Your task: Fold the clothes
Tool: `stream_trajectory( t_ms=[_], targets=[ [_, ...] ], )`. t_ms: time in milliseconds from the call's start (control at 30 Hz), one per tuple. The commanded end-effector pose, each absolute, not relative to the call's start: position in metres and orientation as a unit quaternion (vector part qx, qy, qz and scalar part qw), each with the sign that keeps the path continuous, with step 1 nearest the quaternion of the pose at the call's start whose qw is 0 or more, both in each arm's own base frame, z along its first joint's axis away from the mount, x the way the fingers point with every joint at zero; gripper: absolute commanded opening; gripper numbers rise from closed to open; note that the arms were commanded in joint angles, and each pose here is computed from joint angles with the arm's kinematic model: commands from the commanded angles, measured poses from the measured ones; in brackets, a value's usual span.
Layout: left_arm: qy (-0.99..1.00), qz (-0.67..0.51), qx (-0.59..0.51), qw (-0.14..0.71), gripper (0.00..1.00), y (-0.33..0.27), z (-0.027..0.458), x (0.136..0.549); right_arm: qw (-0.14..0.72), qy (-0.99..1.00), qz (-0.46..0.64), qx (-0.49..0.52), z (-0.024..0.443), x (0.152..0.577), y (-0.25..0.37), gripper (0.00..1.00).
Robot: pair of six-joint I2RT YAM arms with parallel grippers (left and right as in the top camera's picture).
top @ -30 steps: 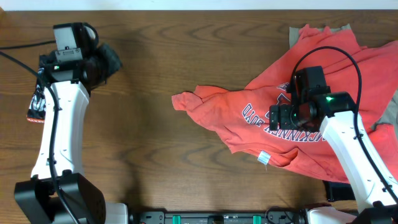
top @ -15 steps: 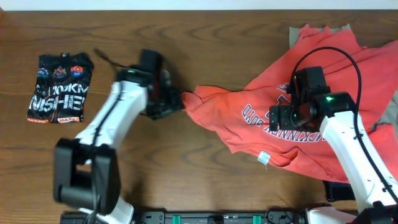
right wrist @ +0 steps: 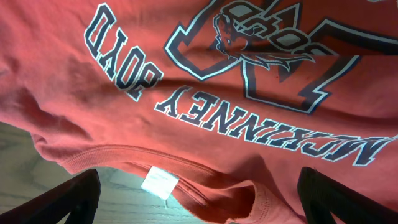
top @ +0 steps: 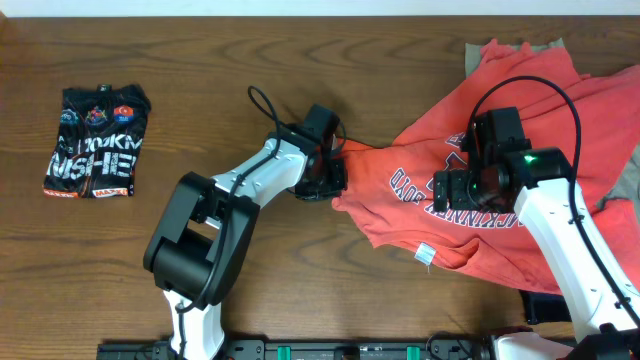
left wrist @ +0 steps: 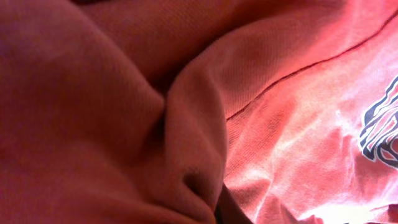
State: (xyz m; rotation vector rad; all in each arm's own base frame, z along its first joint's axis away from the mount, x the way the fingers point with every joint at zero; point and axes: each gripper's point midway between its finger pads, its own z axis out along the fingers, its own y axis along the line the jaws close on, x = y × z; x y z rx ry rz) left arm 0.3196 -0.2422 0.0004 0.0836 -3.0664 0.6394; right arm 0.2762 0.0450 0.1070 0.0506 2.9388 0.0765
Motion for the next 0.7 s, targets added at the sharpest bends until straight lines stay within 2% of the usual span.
stream_trajectory(
  t_ms=[0, 267, 400, 567, 600, 633, 667],
  targets=[
    [-0.985, 0.165, 0.041, -0.022, 0.06, -0.215, 0.002, 0.336, 0.113, 0.993, 0.021, 0.030, 0.114, 0.279, 0.040, 0.99],
    [-0.979, 0.048, 0.109, -0.167, 0.06, -0.084, 0.077, 0.399, 0.114, 0.993, 0.021, 0.030, 0.114, 0.279, 0.040, 0.99],
    [-0.948, 0.041, 0.195, -0.248, 0.06, -0.011, 0.121, 0.434, 0.114, 0.993, 0.021, 0.030, 0.114, 0.279, 0.040, 0.99],
    [-0.919, 0.032, 0.262, -0.292, 0.06, 0.056, 0.153, 0.451, 0.114, 0.993, 0.022, 0.030, 0.114, 0.280, 0.040, 0.99],
    [-0.917, 0.040, 0.268, -0.291, 0.13, 0.061, 0.154, 0.451, 0.115, 0.993, 0.021, 0.030, 0.114, 0.280, 0.040, 0.99],
    [-0.918, 0.058, 0.269, -0.286, 0.42, 0.061, 0.154, 0.450, 0.115, 0.993, 0.022, 0.030, 0.114, 0.280, 0.040, 0.99],
    [-0.920, 0.075, 0.268, -0.277, 0.56, 0.057, 0.152, 0.448, 0.115, 0.993, 0.022, 0.030, 0.114, 0.280, 0.040, 0.99]
  ],
)
